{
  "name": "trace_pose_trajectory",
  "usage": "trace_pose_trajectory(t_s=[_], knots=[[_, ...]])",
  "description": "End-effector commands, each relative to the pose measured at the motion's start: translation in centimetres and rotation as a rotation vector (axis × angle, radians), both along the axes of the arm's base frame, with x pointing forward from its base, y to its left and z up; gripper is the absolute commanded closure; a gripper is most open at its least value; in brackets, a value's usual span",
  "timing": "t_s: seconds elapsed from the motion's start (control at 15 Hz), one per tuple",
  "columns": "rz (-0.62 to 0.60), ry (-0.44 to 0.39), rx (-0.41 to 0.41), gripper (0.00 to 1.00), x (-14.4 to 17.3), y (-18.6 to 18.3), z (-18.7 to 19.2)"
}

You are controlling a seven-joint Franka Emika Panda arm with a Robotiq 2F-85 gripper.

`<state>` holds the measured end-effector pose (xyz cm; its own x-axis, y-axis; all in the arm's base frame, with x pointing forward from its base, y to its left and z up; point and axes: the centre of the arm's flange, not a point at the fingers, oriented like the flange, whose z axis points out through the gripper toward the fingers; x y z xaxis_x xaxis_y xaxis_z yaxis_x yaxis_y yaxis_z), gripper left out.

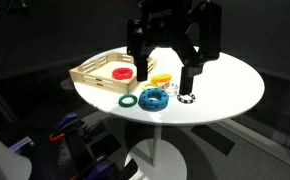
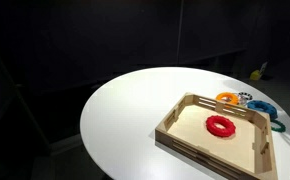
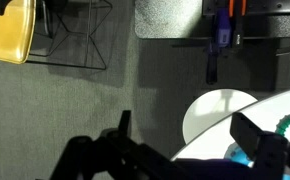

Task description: Put the blue ring in the box

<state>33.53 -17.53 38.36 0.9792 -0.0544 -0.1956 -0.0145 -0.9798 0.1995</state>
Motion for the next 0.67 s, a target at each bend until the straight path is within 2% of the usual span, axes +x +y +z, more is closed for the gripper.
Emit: trace_pose_trajectory(t_s=[0.0,0.27,0.6], knots=[[0.0,0.0,0.0,0.0,0.0,0.0,0.0],[0.0,0.0,0.0,0.0,0.0,0.0,0.0],[-0.008,-0.011,0.024,0.0,1.5,0.7,-0.9]])
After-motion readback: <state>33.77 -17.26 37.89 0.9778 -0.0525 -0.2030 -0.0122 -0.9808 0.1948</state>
